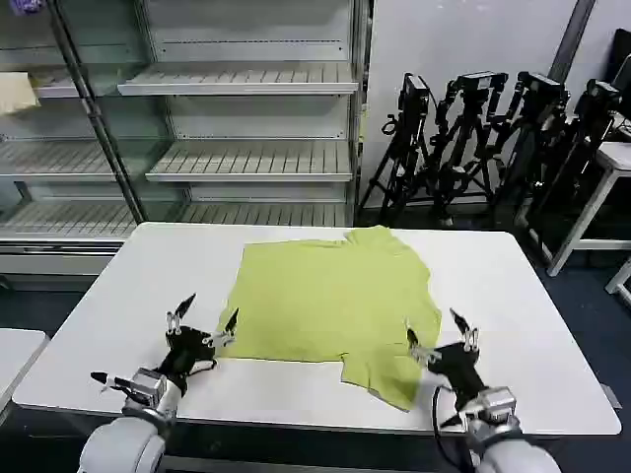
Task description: Fold and organize the clothes.
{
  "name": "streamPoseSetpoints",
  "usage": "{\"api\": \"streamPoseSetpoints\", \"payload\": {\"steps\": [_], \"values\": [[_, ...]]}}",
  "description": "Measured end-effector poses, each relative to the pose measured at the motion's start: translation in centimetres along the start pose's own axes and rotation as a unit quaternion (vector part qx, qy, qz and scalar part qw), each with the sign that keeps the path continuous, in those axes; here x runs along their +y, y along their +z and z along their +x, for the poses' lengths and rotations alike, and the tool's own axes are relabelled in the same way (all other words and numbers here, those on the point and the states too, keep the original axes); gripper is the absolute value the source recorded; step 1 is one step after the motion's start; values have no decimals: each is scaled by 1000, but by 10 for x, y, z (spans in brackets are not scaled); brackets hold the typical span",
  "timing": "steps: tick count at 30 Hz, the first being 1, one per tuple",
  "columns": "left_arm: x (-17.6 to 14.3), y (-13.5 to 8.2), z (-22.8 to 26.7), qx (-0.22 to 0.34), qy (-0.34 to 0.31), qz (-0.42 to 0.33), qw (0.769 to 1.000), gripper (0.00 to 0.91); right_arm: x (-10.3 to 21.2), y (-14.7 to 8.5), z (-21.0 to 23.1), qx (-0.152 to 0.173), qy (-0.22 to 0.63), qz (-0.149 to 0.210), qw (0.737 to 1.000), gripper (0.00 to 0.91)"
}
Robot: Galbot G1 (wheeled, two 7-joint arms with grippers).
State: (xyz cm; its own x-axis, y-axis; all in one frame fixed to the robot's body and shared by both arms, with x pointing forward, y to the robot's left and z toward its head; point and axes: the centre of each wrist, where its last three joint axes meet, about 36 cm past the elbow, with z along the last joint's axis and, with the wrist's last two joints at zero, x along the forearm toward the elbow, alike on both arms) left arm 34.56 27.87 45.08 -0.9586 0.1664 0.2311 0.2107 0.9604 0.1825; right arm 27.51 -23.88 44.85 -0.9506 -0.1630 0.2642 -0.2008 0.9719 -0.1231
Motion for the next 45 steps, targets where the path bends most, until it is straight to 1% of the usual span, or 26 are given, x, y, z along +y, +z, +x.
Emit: {"api": "streamPoseSetpoints", "payload": {"steps": [5,11,21,22,23,24,25,28,33,41,45], "values": [[4,6,4,47,4,13,999,907,8,3,10,31,0,-9,999,907],[13,14,1,86,-3,24,996,907,17,6,15,57,-1,-17,998,907],[20,18,-2,111,-6,41,993,907,29,8,14,87,-6,-22,996,907],[20,18,-2,113,-5,42,993,897,30,8,14,90,-6,-22,996,514],[20,19,-2,115,-5,42,992,171,30,8,14,93,-7,-23,995,71],[20,20,-3,116,-5,42,992,30,31,8,14,96,-9,-24,995,0],[20,20,-3,118,-5,42,992,10,32,9,14,99,-11,-26,995,0],[19,21,-3,120,-3,43,992,10,34,9,14,106,-16,-30,994,0],[17,22,-2,124,1,46,991,10,34,8,16,109,-21,-33,993,0],[12,22,2,127,13,50,990,10,33,6,17,106,-30,-30,993,0],[9,20,4,126,21,50,991,10,32,4,16,97,-37,-29,994,0]]}}
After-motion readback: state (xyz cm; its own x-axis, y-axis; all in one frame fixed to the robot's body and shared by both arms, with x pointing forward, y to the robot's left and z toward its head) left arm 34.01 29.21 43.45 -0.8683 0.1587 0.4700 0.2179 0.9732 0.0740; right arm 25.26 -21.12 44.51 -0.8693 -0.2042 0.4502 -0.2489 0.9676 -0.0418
